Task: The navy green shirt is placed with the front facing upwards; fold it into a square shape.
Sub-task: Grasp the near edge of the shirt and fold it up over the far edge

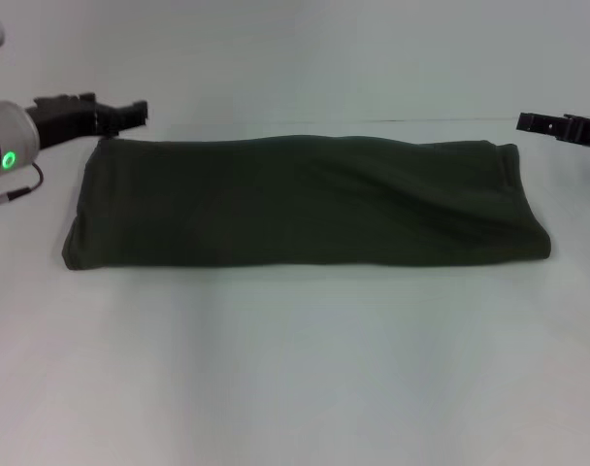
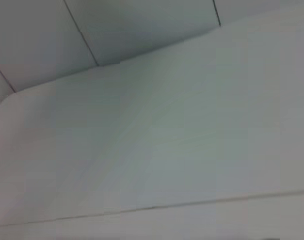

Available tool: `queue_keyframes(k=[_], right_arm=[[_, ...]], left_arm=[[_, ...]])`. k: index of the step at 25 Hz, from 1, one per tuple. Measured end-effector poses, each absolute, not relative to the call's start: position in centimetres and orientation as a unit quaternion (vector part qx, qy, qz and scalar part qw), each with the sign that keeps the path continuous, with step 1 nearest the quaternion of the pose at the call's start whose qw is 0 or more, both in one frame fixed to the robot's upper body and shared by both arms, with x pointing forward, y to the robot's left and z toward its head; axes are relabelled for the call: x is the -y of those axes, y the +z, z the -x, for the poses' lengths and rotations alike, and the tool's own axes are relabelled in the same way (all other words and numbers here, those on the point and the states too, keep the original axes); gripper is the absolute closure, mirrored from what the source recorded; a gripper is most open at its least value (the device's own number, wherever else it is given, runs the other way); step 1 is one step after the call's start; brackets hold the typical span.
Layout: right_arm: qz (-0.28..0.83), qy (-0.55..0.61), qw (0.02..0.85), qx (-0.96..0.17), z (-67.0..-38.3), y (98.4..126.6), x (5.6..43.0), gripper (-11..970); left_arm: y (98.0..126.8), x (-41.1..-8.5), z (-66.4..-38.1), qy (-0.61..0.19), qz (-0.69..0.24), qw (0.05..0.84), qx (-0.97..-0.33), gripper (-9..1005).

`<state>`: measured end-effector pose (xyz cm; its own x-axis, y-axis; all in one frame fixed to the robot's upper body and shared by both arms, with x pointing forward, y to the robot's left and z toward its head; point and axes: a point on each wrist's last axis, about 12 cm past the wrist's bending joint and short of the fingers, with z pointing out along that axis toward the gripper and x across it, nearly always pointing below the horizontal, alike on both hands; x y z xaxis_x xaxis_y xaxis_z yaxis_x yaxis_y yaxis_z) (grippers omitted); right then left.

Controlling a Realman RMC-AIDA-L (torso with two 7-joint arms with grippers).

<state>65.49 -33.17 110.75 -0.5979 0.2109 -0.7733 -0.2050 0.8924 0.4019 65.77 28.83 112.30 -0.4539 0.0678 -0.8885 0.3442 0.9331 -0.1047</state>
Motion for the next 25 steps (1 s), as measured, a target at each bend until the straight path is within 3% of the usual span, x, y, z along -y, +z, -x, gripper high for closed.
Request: queue_keyframes(k=[6, 25], right_arm=[[-0.062, 0.287, 0.406, -0.866, -65.3, 112.0, 33.8, 181], [-0.07, 0.302, 0.327, -0.893, -63.9, 109.9, 32.3, 180]], left_arm=[[111.6, -28.7, -63.7, -0.157, -0.155, 0.493, -0.842, 187], [110.0, -28.2, -62.3, -0.149, -0.189, 0.468, -0.85, 197]])
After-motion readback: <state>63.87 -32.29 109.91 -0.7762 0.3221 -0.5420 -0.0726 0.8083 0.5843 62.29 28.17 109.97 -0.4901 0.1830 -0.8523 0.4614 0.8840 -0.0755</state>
